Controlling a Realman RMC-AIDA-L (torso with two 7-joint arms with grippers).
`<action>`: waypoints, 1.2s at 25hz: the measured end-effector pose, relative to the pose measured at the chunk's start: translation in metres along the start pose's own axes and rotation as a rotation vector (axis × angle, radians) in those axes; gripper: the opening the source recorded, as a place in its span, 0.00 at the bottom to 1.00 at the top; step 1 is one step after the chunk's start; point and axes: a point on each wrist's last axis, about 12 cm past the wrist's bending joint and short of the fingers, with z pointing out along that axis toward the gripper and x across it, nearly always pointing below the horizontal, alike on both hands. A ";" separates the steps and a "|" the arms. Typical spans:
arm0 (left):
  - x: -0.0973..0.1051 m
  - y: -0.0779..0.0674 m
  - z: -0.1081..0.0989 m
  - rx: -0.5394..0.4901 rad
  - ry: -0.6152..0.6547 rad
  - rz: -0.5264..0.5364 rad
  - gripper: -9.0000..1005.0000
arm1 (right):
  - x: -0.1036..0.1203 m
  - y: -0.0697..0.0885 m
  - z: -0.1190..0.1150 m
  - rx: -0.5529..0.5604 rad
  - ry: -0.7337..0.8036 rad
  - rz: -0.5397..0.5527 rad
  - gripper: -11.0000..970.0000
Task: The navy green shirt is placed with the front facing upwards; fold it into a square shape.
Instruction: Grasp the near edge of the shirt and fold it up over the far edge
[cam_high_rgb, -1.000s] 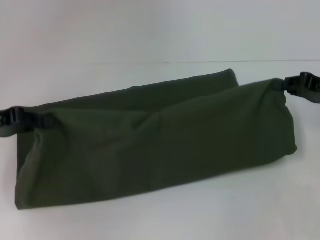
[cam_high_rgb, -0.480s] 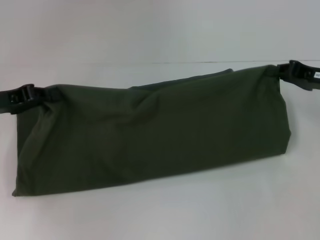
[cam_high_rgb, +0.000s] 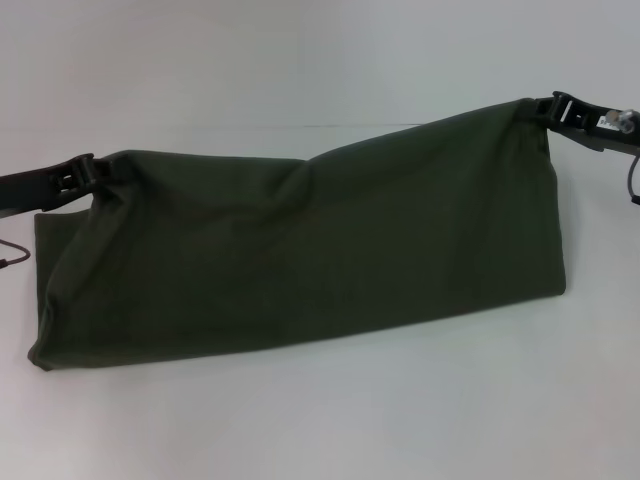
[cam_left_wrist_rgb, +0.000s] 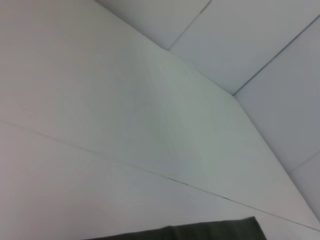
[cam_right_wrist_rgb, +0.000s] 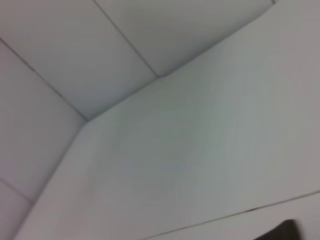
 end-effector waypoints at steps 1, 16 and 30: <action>0.001 0.001 0.002 -0.012 -0.009 0.000 0.09 | 0.001 0.000 0.003 0.016 -0.003 -0.006 0.09; 0.020 0.011 0.022 -0.172 -0.051 -0.004 0.10 | 0.014 0.004 0.034 0.145 -0.015 -0.059 0.11; 0.026 0.013 0.030 -0.241 -0.075 0.005 0.10 | 0.017 0.011 0.045 0.157 -0.029 -0.086 0.12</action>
